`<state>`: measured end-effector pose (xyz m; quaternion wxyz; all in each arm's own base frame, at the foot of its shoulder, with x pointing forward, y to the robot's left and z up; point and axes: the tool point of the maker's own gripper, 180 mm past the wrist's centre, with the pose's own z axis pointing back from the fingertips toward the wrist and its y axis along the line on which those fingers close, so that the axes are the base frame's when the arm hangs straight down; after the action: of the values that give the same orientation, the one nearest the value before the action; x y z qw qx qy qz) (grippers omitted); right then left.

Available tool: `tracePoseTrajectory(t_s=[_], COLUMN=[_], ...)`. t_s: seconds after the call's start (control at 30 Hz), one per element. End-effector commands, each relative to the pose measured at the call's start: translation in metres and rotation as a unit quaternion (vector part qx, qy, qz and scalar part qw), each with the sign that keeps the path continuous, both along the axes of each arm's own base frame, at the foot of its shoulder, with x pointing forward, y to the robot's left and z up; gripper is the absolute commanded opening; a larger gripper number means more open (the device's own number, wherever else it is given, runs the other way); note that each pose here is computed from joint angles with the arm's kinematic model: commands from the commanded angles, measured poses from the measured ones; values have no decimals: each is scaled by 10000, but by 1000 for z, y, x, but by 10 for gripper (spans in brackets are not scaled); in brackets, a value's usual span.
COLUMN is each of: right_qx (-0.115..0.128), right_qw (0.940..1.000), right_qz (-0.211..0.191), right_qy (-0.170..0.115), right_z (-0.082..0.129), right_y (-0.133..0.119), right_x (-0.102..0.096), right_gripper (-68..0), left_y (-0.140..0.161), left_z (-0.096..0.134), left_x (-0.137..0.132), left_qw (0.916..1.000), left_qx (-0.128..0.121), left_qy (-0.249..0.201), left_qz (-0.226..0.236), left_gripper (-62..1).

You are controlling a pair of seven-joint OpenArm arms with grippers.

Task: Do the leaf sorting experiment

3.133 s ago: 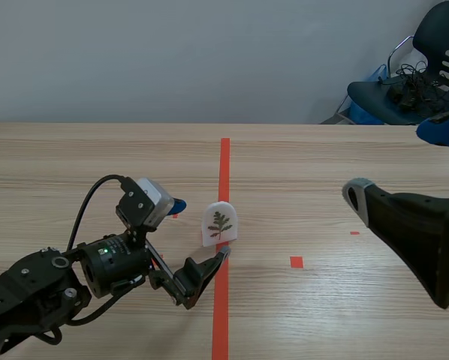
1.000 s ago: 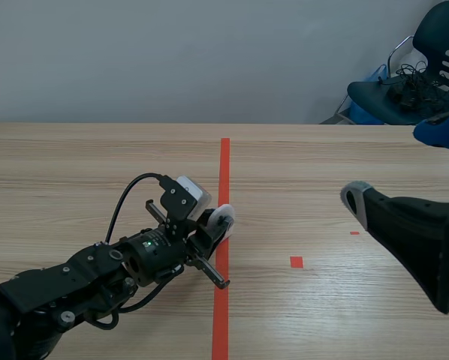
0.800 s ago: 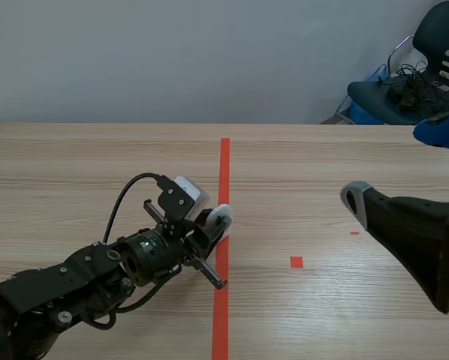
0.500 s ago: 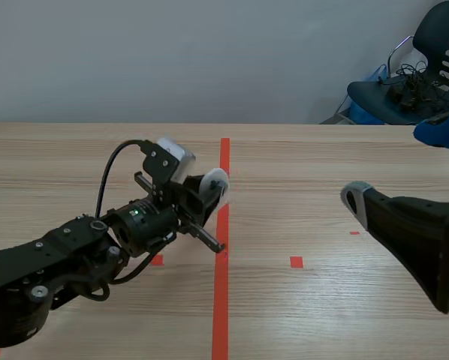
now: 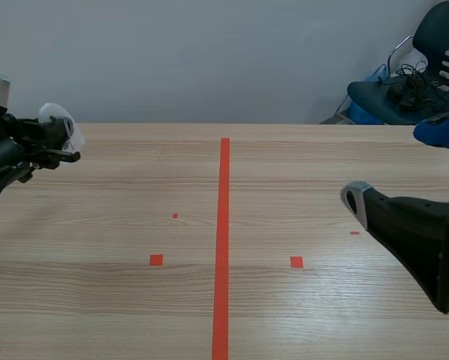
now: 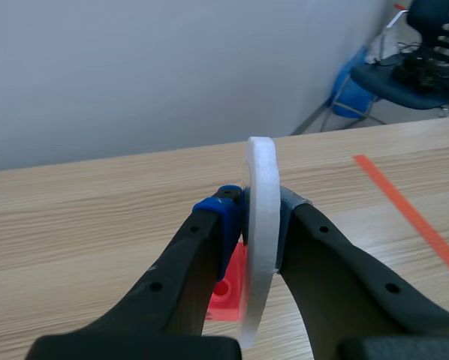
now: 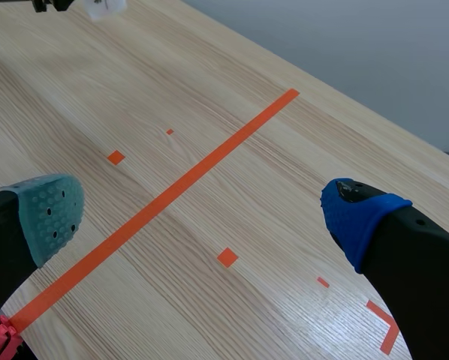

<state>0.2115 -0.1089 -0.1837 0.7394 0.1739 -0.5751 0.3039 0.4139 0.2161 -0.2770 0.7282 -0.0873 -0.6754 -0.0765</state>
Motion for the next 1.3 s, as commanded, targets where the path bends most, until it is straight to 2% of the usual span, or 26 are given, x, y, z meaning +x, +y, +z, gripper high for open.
tracePoseTrajectory(t_s=[0.0, 0.1, 0.23, 0.33, 0.43, 0.53, 0.67, 0.97, 1.13, 1.27], right_qx=[65, 66, 65, 65, 67, 66, 66, 70, 231, 244], right_qw=[9999, 9999, 9999, 9999, 9999, 9999, 9999, 9999, 9997, 9997], right_qz=[-16, -16, -16, -16, -14, -14, -14, -14, -14, -15], right_qy=[-139, -140, -139, -139, -138, -137, -137, -137, -99, -82], right_z=[9, 9, 9, 9, 9, 9, 9, 9, 11, 11], right_y=[0, 1, 0, 0, 1, 1, 1, 1, 2, 2], right_x=[1, 1, 1, 1, 1, 1, 1, 1, 1, 1], right_gripper=[4, 4, 4, 4, 4, 4, 4, 4, 4, 4], left_y=[11, 32, 46, 57, 74, 93, 107, 113, 109, 103], left_z=[-1, -7, -29, -45, -51, -56, -64, -67, -77, -81], left_x=[-4, -14, -31, -42, -46, -51, -58, -61, -63, -64], left_qw=[10000, 9994, 9976, 9959, 9928, 9883, 9852, 9835, 9819, 9819], left_qx=[22, 198, 369, 207, -12, -90, -81, -38, -57, -92], left_qy=[18, 147, 450, 675, 700, 724, 761, 782, 1024, 1083], left_qz=[89, 235, 372, 573, 972, 1341, 1534, 1633, 1590, 1554], left_gripper=[-568, -568, -568, -568, -568, -568, -568, -566, -544, -536])
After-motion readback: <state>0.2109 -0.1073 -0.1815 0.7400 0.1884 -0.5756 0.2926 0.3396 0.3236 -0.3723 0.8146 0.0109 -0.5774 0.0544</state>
